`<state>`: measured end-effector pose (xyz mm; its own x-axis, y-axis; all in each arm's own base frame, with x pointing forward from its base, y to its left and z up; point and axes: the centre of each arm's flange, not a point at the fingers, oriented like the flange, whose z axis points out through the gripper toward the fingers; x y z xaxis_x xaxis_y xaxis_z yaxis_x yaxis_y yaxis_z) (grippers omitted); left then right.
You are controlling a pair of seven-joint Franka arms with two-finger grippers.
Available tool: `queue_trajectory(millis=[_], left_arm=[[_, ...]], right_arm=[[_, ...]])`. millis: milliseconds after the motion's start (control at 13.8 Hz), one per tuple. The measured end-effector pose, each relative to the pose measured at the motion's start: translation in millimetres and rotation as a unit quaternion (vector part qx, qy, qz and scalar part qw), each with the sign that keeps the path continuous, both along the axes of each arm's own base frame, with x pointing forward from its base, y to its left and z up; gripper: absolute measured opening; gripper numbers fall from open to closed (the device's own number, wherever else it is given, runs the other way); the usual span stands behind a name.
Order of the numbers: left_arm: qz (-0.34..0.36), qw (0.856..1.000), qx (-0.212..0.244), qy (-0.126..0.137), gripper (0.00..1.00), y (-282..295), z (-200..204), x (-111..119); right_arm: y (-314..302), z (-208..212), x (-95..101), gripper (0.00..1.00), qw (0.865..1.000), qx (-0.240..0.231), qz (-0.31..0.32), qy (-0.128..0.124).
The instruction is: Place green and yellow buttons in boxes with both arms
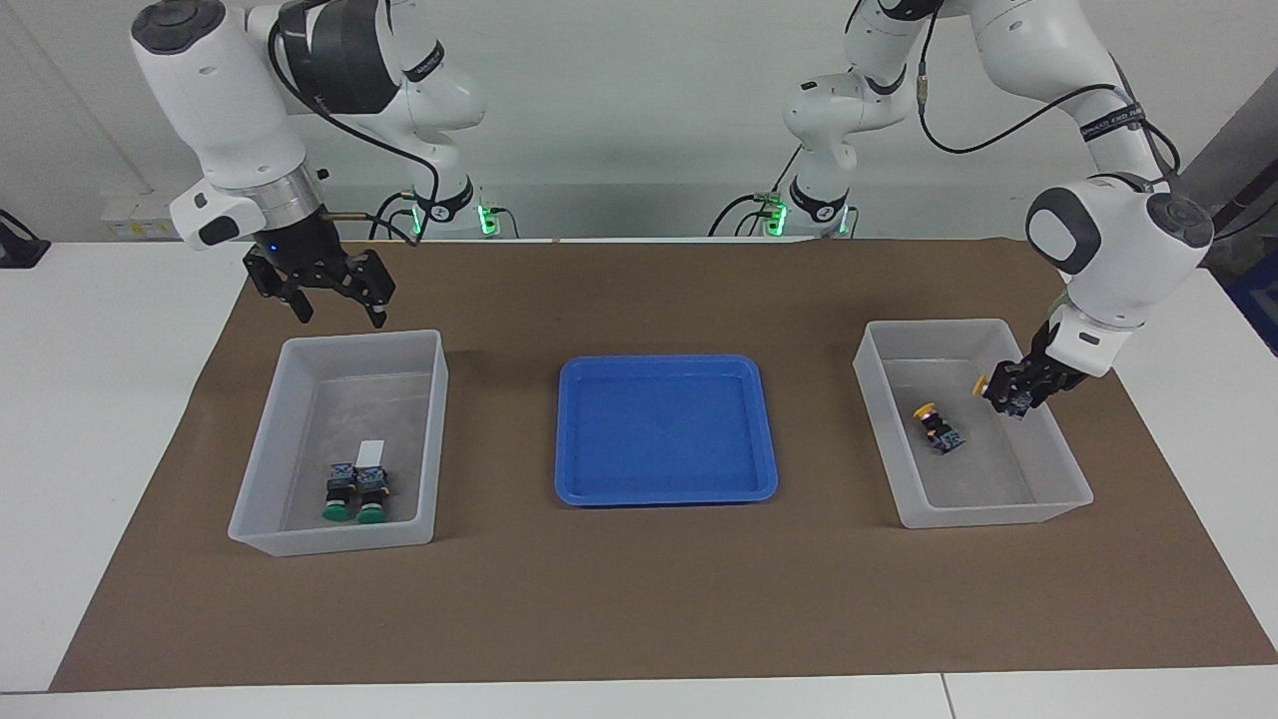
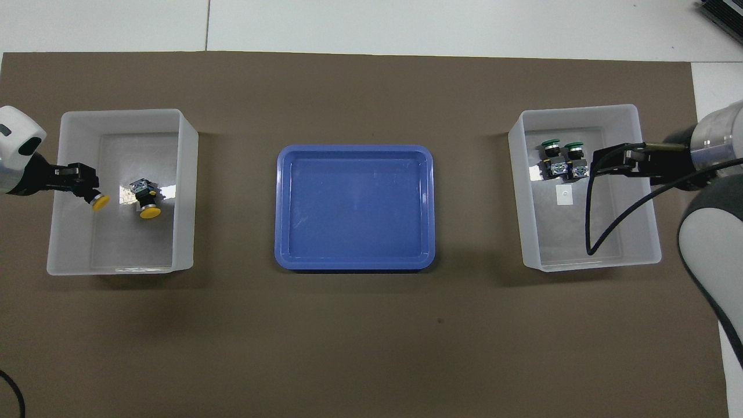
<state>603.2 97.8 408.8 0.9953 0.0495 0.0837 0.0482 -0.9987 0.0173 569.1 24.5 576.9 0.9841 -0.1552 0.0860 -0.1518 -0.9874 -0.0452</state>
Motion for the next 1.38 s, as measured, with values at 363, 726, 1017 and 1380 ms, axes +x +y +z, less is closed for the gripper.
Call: queue_trajectory(millis=[363, 726, 1017, 1380], left_arm=[[-0.007, 1.000, -0.001, 0.003, 1.00, -4.1, 12.5, 2.5], [-0.025, 0.999, -0.007, 0.029, 1.00, -20.8, 84.7, 12.2], [-0.044, 0.998, -0.011, 0.052, 1.00, -43.2, 132.3, 8.1], [-0.060, 0.997, -0.011, 0.056, 1.00, -80.4, 187.2, -20.9]], right_arm=[[0.0, 0.0, 0.0, 1.00, 1.000, 0.000, 0.000, 0.000], [0.0, 0.0, 0.0, 1.00, 1.000, 0.000, 0.000, 0.000], [0.0, 0.0, 0.0, 1.00, 1.000, 0.000, 0.000, 0.000], [0.0, 0.0, 0.0, 1.00, 1.000, 0.000, 0.000, 0.000]])
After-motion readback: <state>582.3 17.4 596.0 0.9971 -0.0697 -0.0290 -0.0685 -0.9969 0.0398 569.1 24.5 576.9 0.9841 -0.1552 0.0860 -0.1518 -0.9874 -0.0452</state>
